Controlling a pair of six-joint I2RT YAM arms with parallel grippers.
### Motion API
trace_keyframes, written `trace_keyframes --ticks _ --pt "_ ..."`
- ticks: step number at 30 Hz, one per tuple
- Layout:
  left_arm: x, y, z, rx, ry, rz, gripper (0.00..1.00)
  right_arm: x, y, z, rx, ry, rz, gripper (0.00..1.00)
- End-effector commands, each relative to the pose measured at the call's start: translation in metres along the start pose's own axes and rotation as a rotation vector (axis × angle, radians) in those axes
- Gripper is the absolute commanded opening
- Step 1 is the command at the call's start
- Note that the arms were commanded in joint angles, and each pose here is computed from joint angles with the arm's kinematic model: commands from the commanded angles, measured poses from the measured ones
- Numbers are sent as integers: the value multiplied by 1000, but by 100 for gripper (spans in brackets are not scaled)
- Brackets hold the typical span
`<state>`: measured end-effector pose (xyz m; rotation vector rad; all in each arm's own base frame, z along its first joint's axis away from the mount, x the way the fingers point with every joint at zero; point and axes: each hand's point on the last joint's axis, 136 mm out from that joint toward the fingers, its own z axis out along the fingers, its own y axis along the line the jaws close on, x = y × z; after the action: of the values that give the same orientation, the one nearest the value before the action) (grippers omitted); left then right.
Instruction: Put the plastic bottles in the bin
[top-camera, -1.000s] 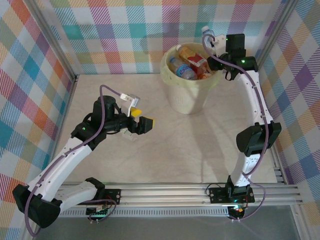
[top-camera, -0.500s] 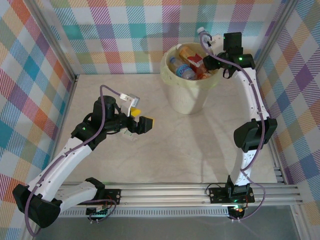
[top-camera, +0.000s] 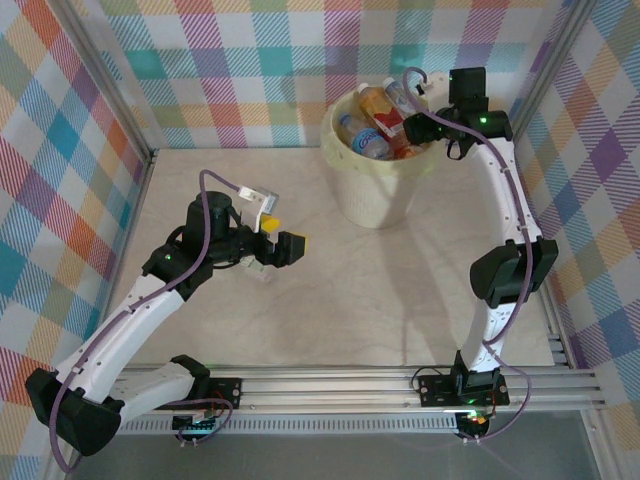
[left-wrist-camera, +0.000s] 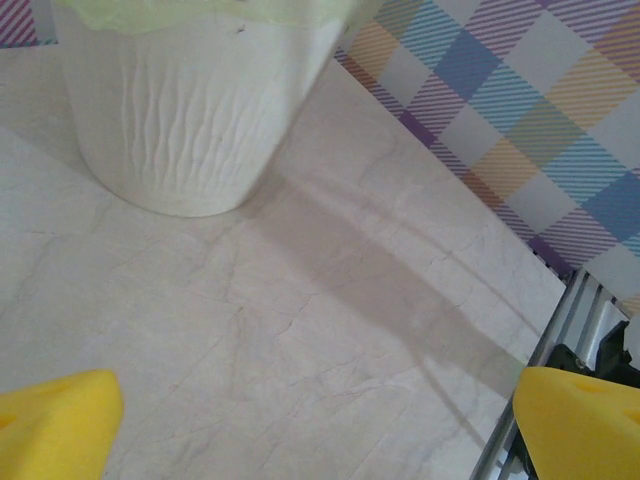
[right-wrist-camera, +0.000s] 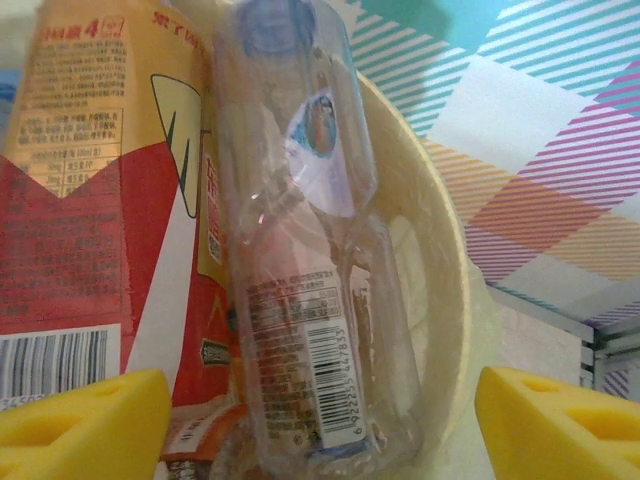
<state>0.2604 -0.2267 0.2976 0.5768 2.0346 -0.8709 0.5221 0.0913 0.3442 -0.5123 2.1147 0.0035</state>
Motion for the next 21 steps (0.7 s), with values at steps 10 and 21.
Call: trace_keyframes --ticks 10,21 --pt "33 72 -34 -475 8 -360 100 -28 32 -74 -179 -177 260 88" --pt "103 118 -46 -675 134 -655 100 9 99 -140 -506 -232 423 99"
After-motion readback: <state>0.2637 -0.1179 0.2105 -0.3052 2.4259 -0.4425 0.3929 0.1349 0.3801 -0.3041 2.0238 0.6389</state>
